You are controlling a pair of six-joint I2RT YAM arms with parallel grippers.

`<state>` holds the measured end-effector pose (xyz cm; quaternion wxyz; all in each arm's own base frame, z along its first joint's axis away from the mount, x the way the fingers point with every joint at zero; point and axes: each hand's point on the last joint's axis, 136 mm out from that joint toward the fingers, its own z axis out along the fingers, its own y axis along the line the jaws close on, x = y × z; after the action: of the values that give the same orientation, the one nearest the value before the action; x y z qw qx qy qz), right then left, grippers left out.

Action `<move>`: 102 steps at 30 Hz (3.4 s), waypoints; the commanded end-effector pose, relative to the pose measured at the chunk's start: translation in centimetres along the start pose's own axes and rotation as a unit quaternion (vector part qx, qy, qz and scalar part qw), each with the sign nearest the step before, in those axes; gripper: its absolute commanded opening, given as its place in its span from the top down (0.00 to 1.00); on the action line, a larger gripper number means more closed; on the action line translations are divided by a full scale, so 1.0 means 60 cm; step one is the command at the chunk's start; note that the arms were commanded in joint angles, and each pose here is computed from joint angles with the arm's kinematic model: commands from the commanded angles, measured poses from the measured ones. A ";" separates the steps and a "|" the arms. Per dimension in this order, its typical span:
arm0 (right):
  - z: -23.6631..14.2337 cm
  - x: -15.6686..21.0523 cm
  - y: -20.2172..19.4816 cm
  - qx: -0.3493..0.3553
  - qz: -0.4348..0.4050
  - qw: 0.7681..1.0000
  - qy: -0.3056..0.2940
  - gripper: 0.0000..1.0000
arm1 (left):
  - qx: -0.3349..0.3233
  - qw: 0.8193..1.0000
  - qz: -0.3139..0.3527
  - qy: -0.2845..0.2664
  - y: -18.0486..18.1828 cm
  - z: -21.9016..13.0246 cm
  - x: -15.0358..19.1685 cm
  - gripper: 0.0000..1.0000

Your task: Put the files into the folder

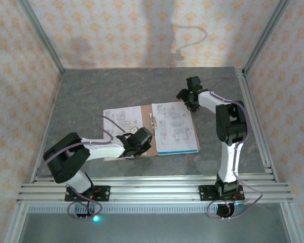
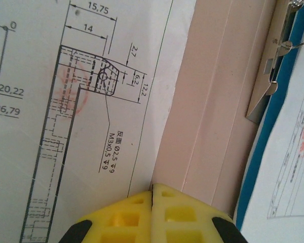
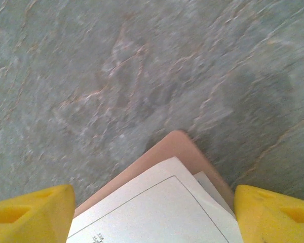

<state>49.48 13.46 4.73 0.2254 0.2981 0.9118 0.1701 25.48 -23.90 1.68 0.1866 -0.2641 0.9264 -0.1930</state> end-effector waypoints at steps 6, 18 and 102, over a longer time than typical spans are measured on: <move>-0.010 -0.007 0.012 0.003 0.005 1.000 -0.007 0.19 | -0.053 0.998 0.014 0.004 0.054 0.000 0.003 1.00; -0.136 0.005 0.006 -0.014 0.010 0.997 -0.075 0.20 | -0.046 0.999 0.020 -0.002 0.045 -0.011 -0.004 1.00; -0.221 0.405 -0.129 -0.071 0.203 0.977 0.001 0.22 | -0.047 0.999 0.025 -0.003 0.067 -0.012 0.003 1.00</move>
<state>20.60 20.41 4.07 0.1839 0.4561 0.8259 0.2758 24.50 -22.74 1.67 0.1873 -0.2562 0.9294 -0.1884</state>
